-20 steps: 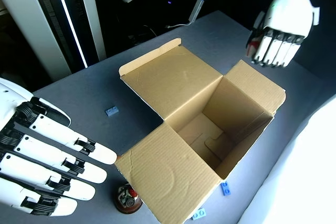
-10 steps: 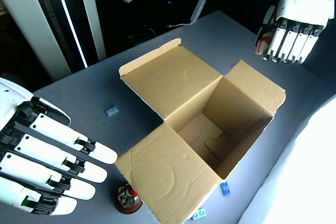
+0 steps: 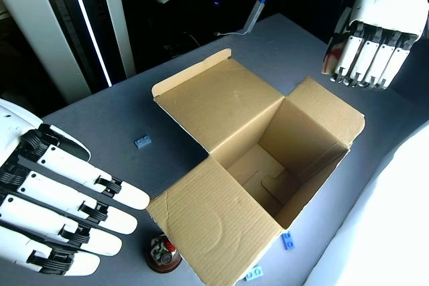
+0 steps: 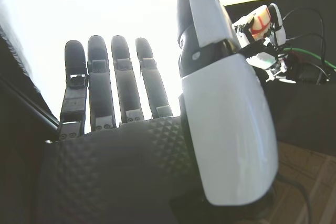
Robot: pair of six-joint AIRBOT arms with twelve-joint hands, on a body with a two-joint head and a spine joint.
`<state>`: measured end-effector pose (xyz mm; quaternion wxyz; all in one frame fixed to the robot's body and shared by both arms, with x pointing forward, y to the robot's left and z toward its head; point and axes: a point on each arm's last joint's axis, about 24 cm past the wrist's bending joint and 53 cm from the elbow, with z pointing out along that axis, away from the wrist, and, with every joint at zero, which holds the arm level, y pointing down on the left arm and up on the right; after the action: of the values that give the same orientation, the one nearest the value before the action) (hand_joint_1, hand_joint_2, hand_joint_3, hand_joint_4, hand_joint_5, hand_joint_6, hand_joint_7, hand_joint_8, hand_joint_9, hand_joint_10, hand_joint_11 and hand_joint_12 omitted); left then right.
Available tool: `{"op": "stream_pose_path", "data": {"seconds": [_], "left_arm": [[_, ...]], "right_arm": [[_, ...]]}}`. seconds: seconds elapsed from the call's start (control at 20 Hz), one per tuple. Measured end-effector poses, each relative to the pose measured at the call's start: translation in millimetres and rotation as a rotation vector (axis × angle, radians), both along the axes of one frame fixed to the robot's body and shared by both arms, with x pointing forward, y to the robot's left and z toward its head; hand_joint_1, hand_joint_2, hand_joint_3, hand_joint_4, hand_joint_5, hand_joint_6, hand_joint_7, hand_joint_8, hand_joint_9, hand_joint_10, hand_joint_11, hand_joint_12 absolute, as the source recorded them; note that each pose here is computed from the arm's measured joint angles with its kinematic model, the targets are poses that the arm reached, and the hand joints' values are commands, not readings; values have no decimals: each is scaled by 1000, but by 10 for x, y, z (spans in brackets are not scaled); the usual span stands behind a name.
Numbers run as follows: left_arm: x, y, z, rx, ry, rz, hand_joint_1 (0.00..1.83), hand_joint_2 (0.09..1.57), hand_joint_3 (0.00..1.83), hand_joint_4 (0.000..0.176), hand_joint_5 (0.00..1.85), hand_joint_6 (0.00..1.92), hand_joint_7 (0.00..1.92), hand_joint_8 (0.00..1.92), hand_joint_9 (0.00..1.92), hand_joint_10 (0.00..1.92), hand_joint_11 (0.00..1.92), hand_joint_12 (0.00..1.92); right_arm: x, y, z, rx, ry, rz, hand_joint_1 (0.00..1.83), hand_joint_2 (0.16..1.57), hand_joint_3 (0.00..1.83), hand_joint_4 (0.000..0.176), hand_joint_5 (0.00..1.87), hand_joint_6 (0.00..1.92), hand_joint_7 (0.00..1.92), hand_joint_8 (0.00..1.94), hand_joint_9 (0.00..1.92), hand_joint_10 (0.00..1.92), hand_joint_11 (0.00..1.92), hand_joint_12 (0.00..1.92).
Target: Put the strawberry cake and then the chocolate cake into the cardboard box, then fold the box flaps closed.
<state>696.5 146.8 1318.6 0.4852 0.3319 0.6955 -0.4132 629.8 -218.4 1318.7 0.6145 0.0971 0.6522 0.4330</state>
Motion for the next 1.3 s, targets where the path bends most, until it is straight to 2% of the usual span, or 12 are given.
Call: {"op": "stream_pose_path", "data": {"seconds": [0.15,0.3,0.35,0.4,0.45,0.5,0.65,0.75,0.95,1.0,1.15,1.3], "left_arm": [[-55,-122,-14,15,6,-35,1085,1333,0,13,547,1590,640,1597,644,1637,760,1732],[-122,-284,-1,20,8,-74,1075,1345,4,8,509,1651,630,1603,634,1664,754,1745],[-156,-351,0,24,11,-92,1243,1285,0,0,320,1553,658,1534,627,1664,746,1728],[-185,-409,3,27,11,-107,1282,1263,0,0,307,1514,676,1502,635,1655,753,1720],[-218,-490,9,31,9,-127,1119,1321,10,0,476,1599,641,1598,642,1660,760,1741],[-231,-531,14,33,9,-136,1081,1341,8,3,505,1620,627,1633,638,1668,756,1762],[-257,-692,15,47,2,-164,1081,1338,0,7,533,1594,636,1617,648,1607,736,1736],[-288,-828,-21,64,2,-191,1091,1323,0,17,581,1542,639,1601,647,1556,752,1710],[-284,-1008,-109,101,-8,-209,1090,1327,0,10,568,1537,635,1620,632,1556,737,1695],[-288,-1071,-151,111,-7,-217,1078,1335,2,20,553,1580,619,1616,625,1546,729,1686],[-291,-1175,-224,142,-15,-230,1076,1337,0,25,560,1576,607,1624,590,1599,702,1707],[-254,-1287,-216,147,-27,-234,1090,1327,0,9,567,1533,631,1620,601,1553,717,1665]], "right_arm": [[0,0,1,0,-1,0,880,1133,5,0,248,2,244,1,292,2,0,819],[0,0,1,0,-1,0,896,1128,2,0,254,3,251,2,299,4,0,821],[0,0,0,0,0,0,886,1126,1,0,257,4,256,3,303,5,0,848],[0,0,0,0,0,0,863,1136,5,0,248,1,249,0,297,2,0,850],[0,0,1,0,-1,0,884,1135,3,0,247,0,252,1,291,1,0,815],[0,0,1,0,-1,0,887,1131,1,0,246,0,247,0,287,0,0,806],[0,0,0,0,0,0,904,1119,0,0,252,2,247,4,276,4,0,774],[0,0,1,0,-1,0,918,1117,0,0,245,0,235,0,271,1,0,766],[0,0,0,-18,-9,-3,835,1150,8,0,241,8,245,6,279,5,0,791],[0,0,1,-18,-9,-3,871,1140,2,0,250,10,263,11,288,8,0,792],[0,0,1,-20,-11,-3,859,1149,6,0,237,3,251,3,284,5,0,786],[5,-10,1,-28,-14,-6,833,1168,9,0,236,2,234,0,278,1,0,762]]}}
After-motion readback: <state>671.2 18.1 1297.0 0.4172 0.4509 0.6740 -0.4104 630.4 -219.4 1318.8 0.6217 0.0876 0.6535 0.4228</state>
